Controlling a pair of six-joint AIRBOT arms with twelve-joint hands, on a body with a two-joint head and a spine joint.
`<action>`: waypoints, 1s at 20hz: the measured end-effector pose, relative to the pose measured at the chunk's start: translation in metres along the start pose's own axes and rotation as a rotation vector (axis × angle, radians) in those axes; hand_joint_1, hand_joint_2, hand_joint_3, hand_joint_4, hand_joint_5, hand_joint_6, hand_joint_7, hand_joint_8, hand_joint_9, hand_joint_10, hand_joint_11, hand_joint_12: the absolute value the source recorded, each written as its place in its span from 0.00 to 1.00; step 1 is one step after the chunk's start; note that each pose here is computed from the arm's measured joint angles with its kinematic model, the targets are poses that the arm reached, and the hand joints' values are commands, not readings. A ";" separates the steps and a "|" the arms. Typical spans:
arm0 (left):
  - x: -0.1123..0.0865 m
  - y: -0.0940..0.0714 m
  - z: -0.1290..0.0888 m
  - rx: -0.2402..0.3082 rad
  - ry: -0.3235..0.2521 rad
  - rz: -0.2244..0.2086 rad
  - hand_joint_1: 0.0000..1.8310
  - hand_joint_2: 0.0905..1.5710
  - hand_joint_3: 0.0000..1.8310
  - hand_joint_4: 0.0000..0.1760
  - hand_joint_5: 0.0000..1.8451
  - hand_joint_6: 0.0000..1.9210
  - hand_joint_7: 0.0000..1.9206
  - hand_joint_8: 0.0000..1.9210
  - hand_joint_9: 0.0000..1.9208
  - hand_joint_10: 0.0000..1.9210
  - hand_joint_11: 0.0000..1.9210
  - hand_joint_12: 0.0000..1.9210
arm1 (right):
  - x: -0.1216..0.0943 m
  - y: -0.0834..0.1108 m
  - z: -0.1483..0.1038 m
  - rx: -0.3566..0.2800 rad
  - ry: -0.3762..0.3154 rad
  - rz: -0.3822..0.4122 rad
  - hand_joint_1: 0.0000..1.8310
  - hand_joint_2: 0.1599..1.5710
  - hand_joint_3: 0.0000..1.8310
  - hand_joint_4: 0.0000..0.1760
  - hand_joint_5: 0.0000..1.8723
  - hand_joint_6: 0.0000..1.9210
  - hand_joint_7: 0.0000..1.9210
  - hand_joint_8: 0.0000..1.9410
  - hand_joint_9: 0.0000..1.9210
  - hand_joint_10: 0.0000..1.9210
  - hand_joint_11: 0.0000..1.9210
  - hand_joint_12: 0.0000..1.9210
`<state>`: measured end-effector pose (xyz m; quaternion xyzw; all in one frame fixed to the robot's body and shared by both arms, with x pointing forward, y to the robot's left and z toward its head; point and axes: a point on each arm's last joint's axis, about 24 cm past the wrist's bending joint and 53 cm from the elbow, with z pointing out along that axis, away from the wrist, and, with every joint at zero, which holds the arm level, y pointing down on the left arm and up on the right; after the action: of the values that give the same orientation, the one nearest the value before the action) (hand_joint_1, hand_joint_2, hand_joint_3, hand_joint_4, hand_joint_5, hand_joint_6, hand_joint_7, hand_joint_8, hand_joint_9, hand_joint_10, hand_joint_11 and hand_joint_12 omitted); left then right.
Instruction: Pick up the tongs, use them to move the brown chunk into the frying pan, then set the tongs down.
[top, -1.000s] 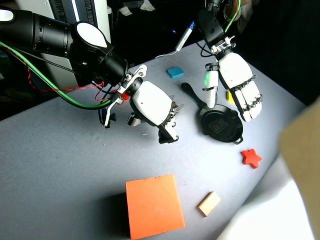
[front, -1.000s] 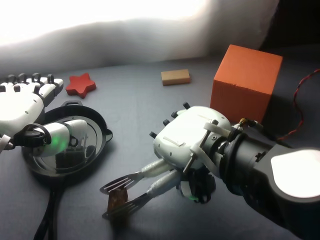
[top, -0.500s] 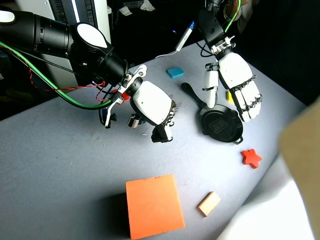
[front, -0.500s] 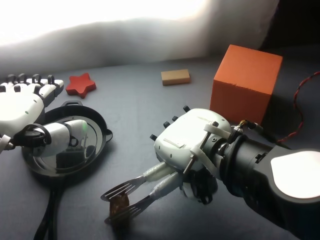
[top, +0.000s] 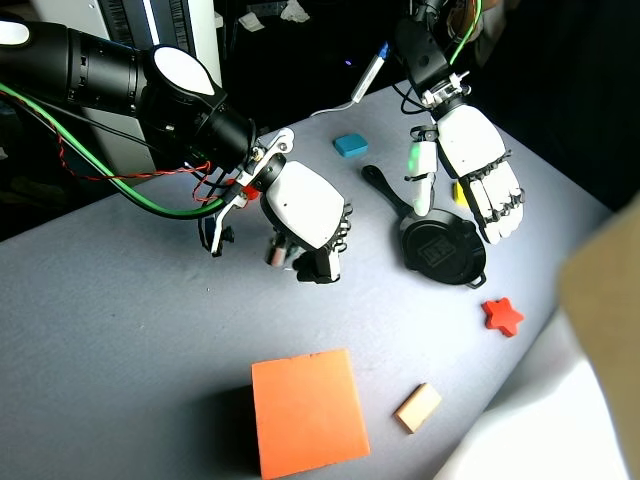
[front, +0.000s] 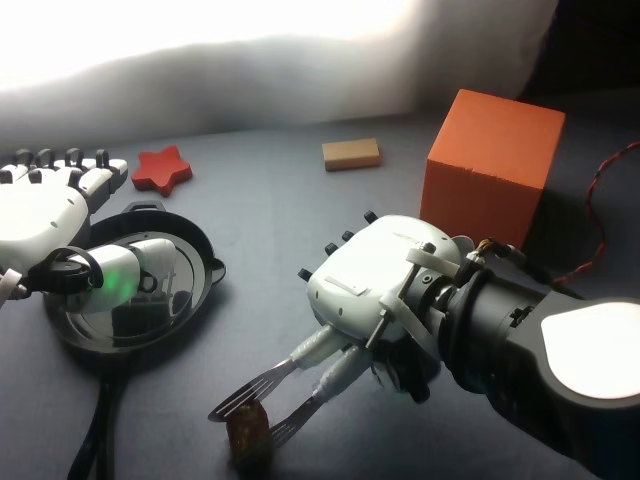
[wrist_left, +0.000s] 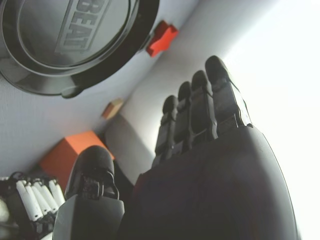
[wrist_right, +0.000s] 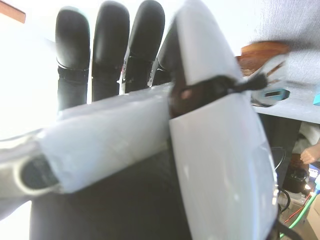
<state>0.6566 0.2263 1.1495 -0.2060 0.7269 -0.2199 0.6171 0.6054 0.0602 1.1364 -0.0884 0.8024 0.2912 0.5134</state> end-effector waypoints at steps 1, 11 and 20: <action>0.000 0.000 0.000 0.000 0.000 0.000 0.00 0.82 0.00 0.08 0.05 0.00 0.05 0.00 0.04 0.00 0.00 0.21 | 0.000 0.001 0.000 -0.003 -0.001 -0.003 0.69 0.67 0.00 0.00 0.52 0.56 0.56 0.42 0.55 0.46 0.40 0.74; 0.001 0.001 0.000 -0.001 0.001 0.001 0.00 0.82 0.00 0.11 0.04 0.00 0.05 0.00 0.05 0.01 0.00 0.25 | -0.003 0.000 0.000 -0.005 -0.005 -0.005 0.68 0.67 0.00 0.00 0.52 0.56 0.56 0.43 0.57 0.39 0.40 0.72; 0.000 0.001 0.000 -0.001 0.001 0.002 0.00 0.82 0.00 0.10 0.03 0.00 0.04 0.00 0.04 0.00 0.00 0.21 | -0.015 0.004 -0.001 -0.014 -0.027 -0.010 0.67 0.67 0.00 0.03 0.52 0.56 0.56 0.43 0.60 0.32 0.40 0.72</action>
<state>0.6566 0.2269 1.1489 -0.2056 0.7274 -0.2188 0.6170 0.6098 0.0610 1.1509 -0.0921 0.7929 0.2954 0.5249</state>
